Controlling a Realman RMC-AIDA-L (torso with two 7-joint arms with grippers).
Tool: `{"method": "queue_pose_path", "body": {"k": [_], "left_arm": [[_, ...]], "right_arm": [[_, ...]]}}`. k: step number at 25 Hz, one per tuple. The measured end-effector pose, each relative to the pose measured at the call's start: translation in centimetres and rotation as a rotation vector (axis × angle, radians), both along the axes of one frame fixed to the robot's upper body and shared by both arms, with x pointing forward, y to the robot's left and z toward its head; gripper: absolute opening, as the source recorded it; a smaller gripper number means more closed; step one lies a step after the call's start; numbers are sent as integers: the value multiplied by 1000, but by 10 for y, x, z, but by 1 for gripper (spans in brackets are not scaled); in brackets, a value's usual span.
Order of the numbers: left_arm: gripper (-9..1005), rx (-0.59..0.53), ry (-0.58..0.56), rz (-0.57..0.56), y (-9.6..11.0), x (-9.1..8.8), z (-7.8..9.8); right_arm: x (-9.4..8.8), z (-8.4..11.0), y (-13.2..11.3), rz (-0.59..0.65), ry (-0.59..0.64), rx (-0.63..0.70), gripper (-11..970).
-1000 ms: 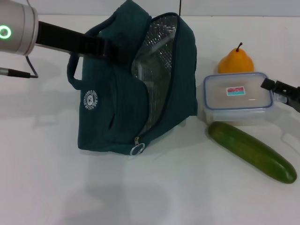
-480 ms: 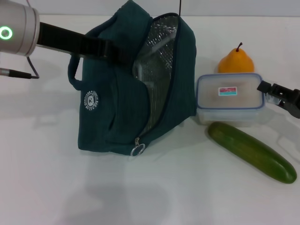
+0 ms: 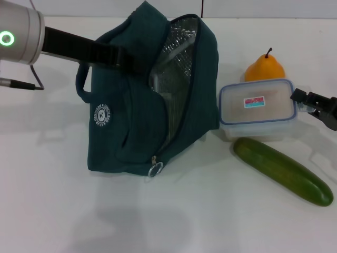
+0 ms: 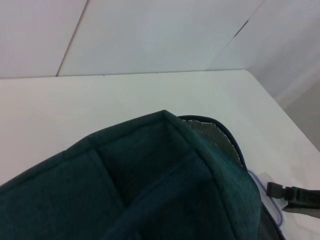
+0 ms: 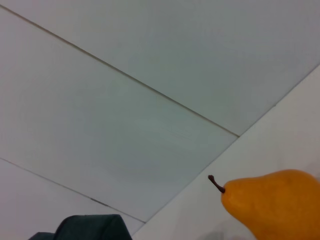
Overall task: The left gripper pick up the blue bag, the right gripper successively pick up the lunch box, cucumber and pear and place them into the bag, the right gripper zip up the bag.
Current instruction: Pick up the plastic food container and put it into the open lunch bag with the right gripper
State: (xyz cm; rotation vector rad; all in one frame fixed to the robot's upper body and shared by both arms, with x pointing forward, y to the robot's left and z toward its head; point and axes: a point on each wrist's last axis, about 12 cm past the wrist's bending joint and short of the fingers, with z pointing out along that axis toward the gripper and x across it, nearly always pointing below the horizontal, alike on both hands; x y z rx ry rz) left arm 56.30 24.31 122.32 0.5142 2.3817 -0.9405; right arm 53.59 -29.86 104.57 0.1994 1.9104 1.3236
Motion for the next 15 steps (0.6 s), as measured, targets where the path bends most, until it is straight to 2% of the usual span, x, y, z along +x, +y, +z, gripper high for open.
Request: {"method": "queue_pose_path", "body": {"k": [15], "left_arm": [[39, 2, -1, 0, 1, 0, 0]], "right_arm": [[0, 4, 5, -7, -25, 52, 237]]}}
